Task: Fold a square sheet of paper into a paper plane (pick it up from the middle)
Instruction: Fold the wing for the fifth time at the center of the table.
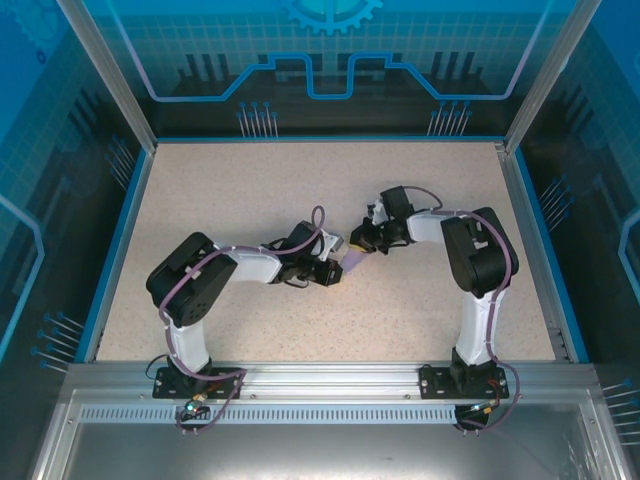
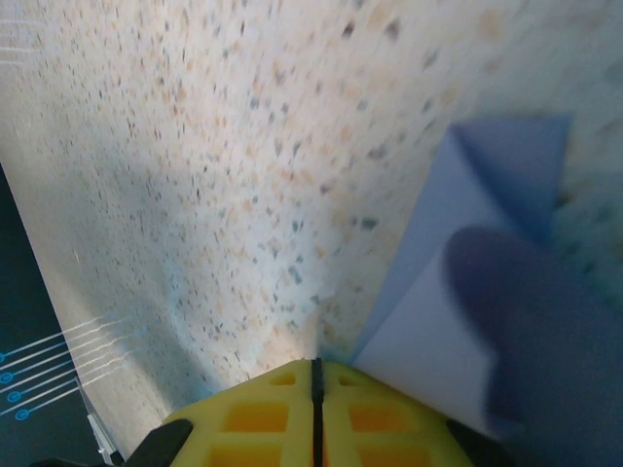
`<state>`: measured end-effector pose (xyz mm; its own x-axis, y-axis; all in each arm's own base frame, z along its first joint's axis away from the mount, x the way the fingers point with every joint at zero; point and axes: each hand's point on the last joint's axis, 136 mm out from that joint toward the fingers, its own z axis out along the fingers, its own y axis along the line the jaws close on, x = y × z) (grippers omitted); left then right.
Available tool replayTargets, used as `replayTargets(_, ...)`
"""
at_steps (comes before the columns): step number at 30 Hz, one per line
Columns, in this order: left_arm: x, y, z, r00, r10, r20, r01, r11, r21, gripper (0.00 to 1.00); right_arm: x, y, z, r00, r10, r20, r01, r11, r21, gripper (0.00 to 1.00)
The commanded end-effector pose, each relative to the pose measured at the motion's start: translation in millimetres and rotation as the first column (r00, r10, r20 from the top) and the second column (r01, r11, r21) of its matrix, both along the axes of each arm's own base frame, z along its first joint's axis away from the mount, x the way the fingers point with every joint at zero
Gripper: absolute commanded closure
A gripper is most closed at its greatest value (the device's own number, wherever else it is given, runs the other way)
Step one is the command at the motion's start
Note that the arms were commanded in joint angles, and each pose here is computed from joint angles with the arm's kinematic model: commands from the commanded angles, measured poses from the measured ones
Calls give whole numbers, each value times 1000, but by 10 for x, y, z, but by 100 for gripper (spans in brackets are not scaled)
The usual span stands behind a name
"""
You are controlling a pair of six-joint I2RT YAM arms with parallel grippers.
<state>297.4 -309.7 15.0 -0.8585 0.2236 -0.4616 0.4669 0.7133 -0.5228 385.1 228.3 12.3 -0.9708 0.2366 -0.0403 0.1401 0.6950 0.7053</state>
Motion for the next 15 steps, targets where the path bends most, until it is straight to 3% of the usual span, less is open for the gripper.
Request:
replayTargets(1,-513,440,-487,979,15,-205,23,983,182,91,372,-469,-206,991,-127,51,133,984,-117,91)
replayTargets(15,-588,512,-484,976,16,-219,29,980,199,91,716,-669,-200,974,-222,47,225,972,-63,90)
